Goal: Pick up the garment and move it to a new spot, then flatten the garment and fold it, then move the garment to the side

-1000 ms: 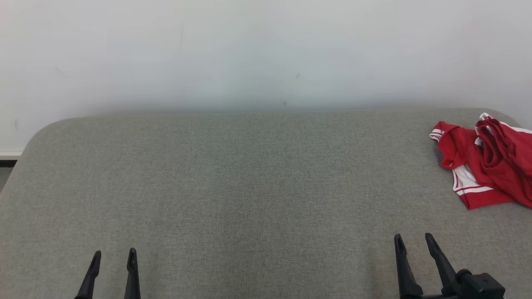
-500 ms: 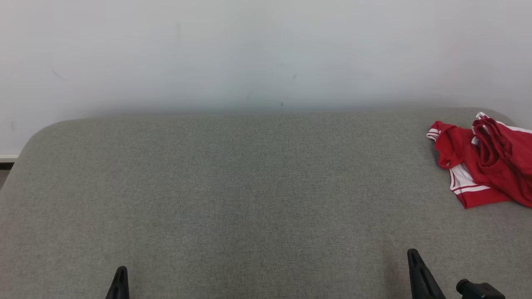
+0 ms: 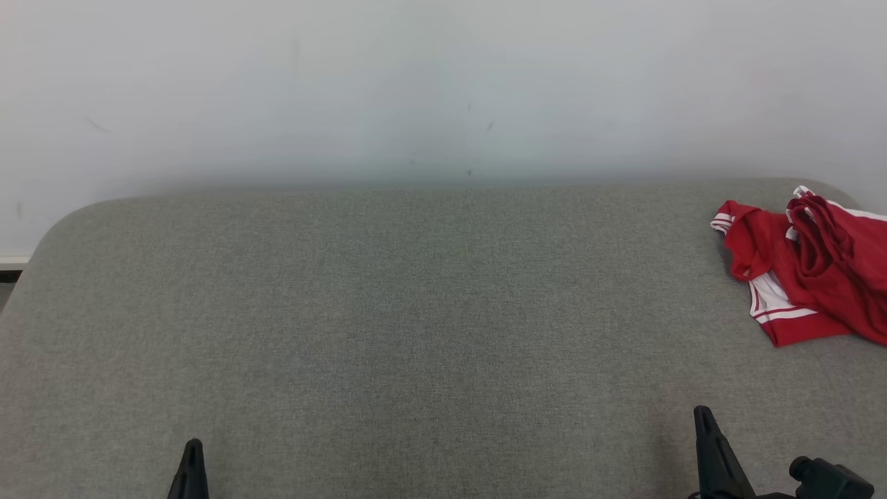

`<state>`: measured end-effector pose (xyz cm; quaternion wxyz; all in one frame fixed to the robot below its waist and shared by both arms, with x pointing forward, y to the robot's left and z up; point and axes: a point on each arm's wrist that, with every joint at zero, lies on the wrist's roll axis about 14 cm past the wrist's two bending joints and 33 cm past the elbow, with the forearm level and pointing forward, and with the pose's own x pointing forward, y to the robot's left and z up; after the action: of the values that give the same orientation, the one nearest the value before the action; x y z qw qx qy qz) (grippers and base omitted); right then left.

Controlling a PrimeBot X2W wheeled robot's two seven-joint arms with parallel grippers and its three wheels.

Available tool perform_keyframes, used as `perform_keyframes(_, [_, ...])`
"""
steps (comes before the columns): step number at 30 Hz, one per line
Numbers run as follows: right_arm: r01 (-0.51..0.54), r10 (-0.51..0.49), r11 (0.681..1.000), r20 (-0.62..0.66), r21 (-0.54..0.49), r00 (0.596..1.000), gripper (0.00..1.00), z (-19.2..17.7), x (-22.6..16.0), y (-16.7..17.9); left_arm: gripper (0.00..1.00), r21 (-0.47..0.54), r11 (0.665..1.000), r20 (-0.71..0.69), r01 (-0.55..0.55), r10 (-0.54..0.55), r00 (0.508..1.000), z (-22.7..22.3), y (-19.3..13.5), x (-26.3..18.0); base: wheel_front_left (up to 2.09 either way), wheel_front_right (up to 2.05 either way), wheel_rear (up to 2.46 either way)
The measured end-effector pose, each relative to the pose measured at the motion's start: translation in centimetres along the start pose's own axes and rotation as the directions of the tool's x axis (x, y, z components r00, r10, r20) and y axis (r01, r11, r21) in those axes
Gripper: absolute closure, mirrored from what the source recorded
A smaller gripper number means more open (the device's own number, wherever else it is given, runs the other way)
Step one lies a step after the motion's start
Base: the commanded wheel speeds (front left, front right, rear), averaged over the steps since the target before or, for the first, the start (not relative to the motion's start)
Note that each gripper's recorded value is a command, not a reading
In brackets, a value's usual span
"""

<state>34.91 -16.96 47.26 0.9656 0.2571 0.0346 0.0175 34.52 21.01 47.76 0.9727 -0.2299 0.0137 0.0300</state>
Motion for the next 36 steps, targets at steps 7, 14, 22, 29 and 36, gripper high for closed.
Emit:
perform_keyframes(7, [0.014, -0.015, 0.994, 0.007, 0.104, 1.0, 1.0, 0.5, 0.4, -0.3, 1.0, -0.108, 0.994, 0.0, -0.01, 0.01, 1.0, 0.2, -0.1, 0.5, 0.0, 0.0, 0.0])
perform_keyframes(14, [0.02, -0.023, 0.98, 0.014, 0.2, 1.0, 1.0, 1.0, 0.9, -0.4, 1.0, -0.214, 0.977, -0.01, -0.023, 0.021, 1.0, 0.2, 0.0, 0.7, 0.0, 0.0, 0.0])
perform_keyframes(22, [0.031, -0.036, 0.952, 0.011, 0.303, 0.999, 1.0, 1.2, 1.1, -0.7, 1.0, -0.321, 0.947, -0.015, -0.029, 0.025, 1.0, 0.3, -0.1, 1.1, 0.0, 0.0, 0.0])
perform_keyframes(29, [0.035, -0.042, 0.928, 0.012, 0.371, 0.999, 1.0, 1.4, 1.3, -0.9, 1.0, -0.391, 0.92, -0.014, -0.025, 0.022, 1.0, 0.5, -0.3, 1.5, 0.0, 0.0, 0.0])
perform_keyframes(36, [0.03, -0.043, 0.896, 0.019, 0.443, 0.999, 1.0, 1.9, 1.7, -0.9, 1.0, -0.463, 0.886, -0.024, -0.031, 0.022, 0.999, 0.5, -0.3, 1.7, 0.0, 0.0, 0.0])
